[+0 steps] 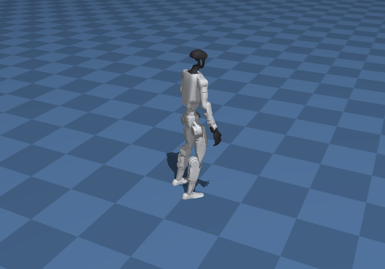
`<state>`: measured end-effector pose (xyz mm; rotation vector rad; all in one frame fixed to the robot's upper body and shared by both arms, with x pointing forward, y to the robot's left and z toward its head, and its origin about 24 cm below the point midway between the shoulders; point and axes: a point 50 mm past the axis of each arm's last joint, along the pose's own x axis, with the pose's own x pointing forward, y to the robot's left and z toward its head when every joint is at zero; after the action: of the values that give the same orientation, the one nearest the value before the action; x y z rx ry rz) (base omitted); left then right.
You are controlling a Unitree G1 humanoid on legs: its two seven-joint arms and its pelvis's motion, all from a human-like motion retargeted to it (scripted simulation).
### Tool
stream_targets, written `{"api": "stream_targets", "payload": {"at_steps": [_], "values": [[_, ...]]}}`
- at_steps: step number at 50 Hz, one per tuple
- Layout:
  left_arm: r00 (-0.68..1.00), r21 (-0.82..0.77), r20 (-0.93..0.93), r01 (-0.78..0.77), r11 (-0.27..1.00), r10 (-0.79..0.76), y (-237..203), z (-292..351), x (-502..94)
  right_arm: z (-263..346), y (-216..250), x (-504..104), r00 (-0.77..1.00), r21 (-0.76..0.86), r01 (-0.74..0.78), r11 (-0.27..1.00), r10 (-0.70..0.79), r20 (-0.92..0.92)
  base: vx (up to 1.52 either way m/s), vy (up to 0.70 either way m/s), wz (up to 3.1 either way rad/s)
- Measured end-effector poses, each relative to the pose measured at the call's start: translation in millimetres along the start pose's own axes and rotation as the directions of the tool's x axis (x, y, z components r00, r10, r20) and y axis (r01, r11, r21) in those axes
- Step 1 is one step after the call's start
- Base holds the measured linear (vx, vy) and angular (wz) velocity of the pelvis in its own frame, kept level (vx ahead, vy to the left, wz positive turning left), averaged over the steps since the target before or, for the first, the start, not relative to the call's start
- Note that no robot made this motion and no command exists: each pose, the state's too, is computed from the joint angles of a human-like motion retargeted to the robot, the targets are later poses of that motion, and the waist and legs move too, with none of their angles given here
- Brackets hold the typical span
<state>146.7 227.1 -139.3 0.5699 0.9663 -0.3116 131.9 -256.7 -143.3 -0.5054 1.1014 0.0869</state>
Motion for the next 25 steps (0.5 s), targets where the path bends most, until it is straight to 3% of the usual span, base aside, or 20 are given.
{"api": "stream_targets", "payload": {"at_steps": [25], "values": [[0.998, -0.174, -0.057, -0.05, 0.984, 0.041, 11, -26, -9, 12, -16, 0, 0.999, 0.081, 0.01, 0.997, -0.014, 0.051, 0.0, 0.0, 0.0]]}}
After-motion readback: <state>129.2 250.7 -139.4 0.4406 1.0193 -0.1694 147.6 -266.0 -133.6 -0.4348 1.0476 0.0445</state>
